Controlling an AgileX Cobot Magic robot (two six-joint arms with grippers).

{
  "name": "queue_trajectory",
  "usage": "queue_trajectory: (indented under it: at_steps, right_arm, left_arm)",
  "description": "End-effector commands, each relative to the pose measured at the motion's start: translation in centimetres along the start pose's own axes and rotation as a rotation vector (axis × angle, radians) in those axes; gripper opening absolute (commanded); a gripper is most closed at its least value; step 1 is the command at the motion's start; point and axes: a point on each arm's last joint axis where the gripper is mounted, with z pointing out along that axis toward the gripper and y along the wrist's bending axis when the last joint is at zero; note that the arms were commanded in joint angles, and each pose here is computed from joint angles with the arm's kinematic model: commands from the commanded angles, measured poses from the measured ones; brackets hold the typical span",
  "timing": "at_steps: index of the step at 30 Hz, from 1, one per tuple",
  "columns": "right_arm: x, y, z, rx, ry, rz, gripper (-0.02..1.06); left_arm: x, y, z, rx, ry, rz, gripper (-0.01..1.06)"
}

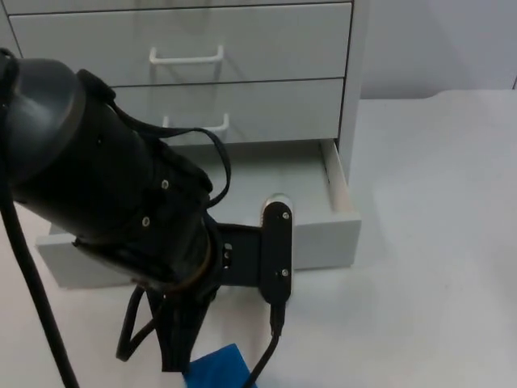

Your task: Open the drawer with the left hand, place the block into the drawer with the right hand, then close the drawer with the left hand.

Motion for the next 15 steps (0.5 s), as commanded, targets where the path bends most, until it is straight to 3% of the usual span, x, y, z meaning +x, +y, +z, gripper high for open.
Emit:
queue_trajectory:
  at_steps: [1, 9, 15]
  right_arm:
    - [-0.19, -0.05, -0.09, -0.001, -0.012, 0.013, 1.05]
    - [-0.19, -0.05, -0.09, -0.001, -0.012, 0.013, 1.05]
    - [-0.19, -0.02, -0.09, -0.005, -0.012, 0.017, 1.05]
  left_arm:
    - [-0.62, -1.42, -0.31, 0.066, -0.066, 0.021, 0.00]
    - [-0.55, -2.08, -0.63, 0.151, -0.063, 0.025, 0.00]
    - [-0.55, -2.24, -0.66, 0.169, -0.064, 0.025, 0.00]
